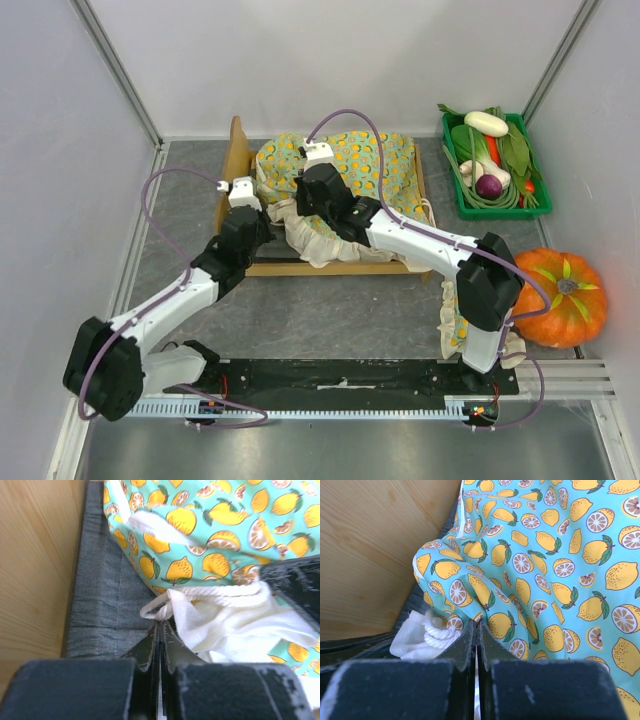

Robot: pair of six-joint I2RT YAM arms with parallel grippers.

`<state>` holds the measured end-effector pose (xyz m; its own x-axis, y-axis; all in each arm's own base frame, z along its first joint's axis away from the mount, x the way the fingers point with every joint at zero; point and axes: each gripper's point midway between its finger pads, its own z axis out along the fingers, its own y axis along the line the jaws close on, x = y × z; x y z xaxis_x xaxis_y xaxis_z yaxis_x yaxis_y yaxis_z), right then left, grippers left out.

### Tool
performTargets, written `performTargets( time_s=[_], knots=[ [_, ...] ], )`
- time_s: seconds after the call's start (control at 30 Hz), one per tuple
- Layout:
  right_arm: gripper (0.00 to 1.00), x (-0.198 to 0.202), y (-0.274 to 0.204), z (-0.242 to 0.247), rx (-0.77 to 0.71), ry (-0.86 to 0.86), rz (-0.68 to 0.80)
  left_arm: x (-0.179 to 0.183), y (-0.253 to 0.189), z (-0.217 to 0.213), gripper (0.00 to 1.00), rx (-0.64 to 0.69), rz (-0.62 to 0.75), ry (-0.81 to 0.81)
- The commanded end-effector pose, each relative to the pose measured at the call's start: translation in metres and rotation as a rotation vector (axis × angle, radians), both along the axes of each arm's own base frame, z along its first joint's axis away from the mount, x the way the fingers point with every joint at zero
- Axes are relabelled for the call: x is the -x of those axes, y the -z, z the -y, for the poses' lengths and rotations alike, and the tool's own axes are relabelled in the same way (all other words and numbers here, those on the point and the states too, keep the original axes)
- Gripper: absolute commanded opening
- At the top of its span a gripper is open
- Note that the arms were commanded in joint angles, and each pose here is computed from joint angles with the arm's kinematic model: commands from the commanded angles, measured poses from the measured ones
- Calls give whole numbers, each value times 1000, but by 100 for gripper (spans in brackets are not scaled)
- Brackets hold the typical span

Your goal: Set up the pet bed

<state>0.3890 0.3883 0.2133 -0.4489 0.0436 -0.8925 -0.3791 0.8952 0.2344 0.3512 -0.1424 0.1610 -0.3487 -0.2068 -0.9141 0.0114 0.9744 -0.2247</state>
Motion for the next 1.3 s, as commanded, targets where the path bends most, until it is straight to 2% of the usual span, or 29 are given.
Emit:
performTargets(
  time_s=[0.0,0.07,0.17,0.2,0.33,0.6,0.7,0.87,1.0,1.13,1.2,1.27],
  knots=[
    [0,7,-34,3,-73,-20,35,15,-28,-2,2,-32,-19,93],
    [0,8,-32,3,-77,-24,29,21,-44,-3,2,-24,-15,123],
    [0,13,-33,1,-86,-45,23,40,-55,-2,2,-34,-75,203],
    [0,14,-35,1,-93,-50,24,52,-48,-1,2,-40,-137,241],
    [0,15,-37,-1,-101,-59,25,70,-71,-5,2,-64,-181,286],
    [0,19,-45,-2,-123,-78,26,96,-123,2,2,-55,-218,428],
    [0,24,-47,-6,-135,-112,18,106,-127,5,2,-48,-287,495],
    [0,30,-50,-8,-150,-143,13,135,-104,21,2,5,-454,642],
    [0,36,-45,-10,-153,-169,-2,158,-66,26,2,53,-577,695],
    [0,39,-38,-8,-145,-173,-16,170,-53,34,2,124,-602,727],
    [0,41,-34,-8,-138,-176,-21,170,-50,33,7,136,-605,705],
    [0,42,-32,-9,-137,-180,-27,162,-51,29,16,133,-568,653]
  ],
)
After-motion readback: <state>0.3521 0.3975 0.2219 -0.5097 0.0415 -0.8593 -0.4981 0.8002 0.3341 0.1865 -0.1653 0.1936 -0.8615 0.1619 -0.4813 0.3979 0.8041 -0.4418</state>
